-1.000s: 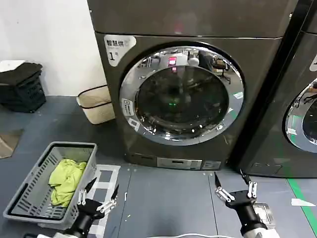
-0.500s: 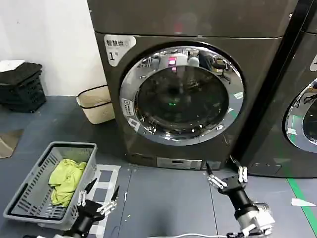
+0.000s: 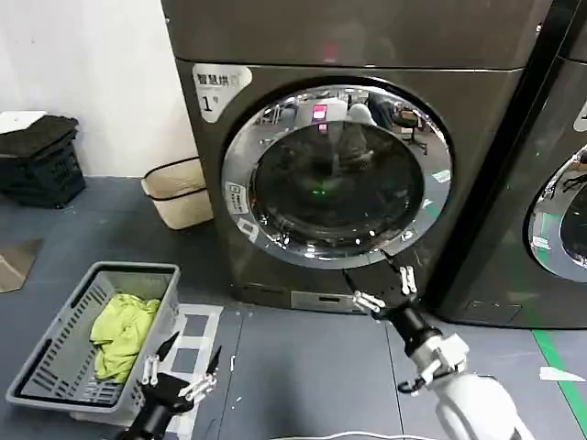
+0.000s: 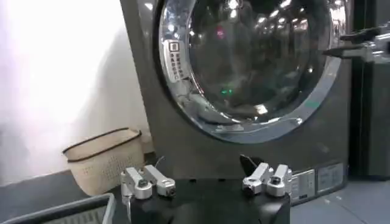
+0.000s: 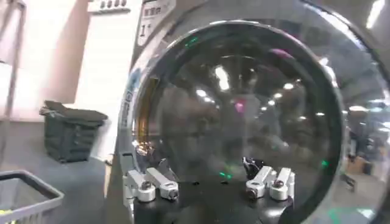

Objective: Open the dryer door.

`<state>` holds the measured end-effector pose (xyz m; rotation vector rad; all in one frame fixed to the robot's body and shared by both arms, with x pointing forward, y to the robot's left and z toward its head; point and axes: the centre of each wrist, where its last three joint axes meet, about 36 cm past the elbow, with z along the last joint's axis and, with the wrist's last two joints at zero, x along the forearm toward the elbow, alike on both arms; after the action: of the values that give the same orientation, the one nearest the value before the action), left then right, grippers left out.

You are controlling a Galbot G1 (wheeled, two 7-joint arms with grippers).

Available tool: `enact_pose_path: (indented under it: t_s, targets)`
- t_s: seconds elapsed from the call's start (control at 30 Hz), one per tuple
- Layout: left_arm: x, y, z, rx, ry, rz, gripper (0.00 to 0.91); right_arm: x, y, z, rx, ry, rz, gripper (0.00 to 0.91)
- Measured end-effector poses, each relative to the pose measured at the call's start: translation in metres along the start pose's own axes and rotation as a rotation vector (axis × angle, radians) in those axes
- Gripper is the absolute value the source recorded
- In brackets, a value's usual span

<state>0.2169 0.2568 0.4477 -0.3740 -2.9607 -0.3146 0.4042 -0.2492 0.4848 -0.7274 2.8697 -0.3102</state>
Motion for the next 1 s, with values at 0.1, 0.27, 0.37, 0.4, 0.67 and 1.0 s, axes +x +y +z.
enact_pose_path:
  t_s: [0.1, 0.27, 0.37, 0.4, 0.67, 1.0]
  targets:
    - [0.001, 0.000, -0.002, -0.004, -0.001, -0.006, 0.907, -0.018, -0.004, -0.003, 0.007, -0.015, -0.024, 0.907]
    - [0.004, -0.002, -0.005, -0.008, -0.002, -0.013, 0.907, -0.044, -0.003, -0.007, 0.002, -0.035, -0.074, 0.907]
    - [0.005, -0.003, -0.005, -0.009, 0.000, -0.017, 0.907, -0.057, -0.001, -0.007, -0.003, -0.040, -0.111, 0.907]
    - [0.005, -0.003, -0.005, -0.009, 0.000, -0.018, 0.907, -0.061, 0.000, -0.008, -0.004, -0.041, -0.123, 0.907]
    - [0.006, -0.004, -0.006, -0.010, 0.000, -0.021, 0.907, -0.092, 0.004, -0.007, 0.016, -0.045, -0.192, 0.907]
    - [0.006, -0.004, -0.006, -0.009, -0.001, -0.023, 0.907, -0.131, 0.010, -0.006, 0.037, -0.044, -0.231, 0.907]
